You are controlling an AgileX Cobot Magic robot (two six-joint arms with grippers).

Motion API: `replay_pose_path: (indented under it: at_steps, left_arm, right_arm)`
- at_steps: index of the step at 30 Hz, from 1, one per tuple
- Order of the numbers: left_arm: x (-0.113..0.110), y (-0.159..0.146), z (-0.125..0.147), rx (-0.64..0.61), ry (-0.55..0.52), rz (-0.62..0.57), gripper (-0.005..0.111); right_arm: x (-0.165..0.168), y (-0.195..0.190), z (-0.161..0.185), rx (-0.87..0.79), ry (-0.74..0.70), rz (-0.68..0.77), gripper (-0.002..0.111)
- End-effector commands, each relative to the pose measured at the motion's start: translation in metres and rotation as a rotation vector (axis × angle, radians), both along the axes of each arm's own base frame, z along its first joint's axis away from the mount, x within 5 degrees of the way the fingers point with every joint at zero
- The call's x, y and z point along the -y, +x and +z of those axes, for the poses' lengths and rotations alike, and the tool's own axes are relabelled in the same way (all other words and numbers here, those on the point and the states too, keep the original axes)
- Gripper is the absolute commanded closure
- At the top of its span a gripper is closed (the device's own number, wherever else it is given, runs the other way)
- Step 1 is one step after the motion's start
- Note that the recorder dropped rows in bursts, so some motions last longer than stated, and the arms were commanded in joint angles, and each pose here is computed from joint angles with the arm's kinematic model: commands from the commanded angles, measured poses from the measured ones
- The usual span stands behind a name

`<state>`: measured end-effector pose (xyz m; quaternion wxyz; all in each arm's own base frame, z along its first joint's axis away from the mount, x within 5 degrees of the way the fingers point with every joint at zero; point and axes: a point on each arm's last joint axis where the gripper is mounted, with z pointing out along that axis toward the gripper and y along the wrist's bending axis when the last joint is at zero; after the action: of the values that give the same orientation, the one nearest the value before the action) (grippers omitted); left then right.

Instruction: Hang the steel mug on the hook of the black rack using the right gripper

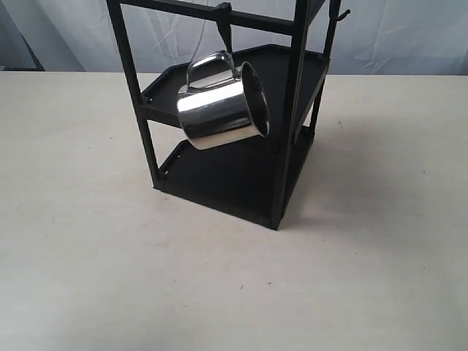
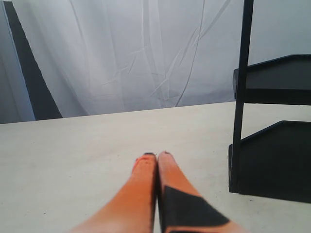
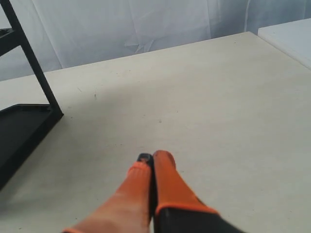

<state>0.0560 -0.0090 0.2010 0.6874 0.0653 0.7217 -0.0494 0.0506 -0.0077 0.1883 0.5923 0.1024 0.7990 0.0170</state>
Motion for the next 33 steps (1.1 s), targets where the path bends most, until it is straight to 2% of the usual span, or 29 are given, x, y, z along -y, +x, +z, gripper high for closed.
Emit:
replay_pose_path:
  at_steps: [1,24,28,33]
  left_arm:
    - [0.0002,-0.0004,0.0006,0.009,-0.006,-0.005,0.105]
    - [0.0002,-0.0004,0.0006,0.009,-0.006,-0.005,0.105]
    - [0.0002,-0.0004,0.0006,0.009,-0.006,-0.005,0.105]
    - [0.0002,-0.0004,0.0006,0.009,-0.006,-0.005,0.105]
  right_arm:
    - [0.0002,-0.0002,-0.0008,0.007,-0.005,-0.004,0.109]
    - [0.0001,-0.0002,-0.0008,0.007,-0.002,-0.004,0.109]
    - [-0.0015,0.0000,-0.0005,0.015,0.039,0.002,0.109]
    - [-0.0015,0.0004,0.0006,0.024,0.006,0.013,0.109]
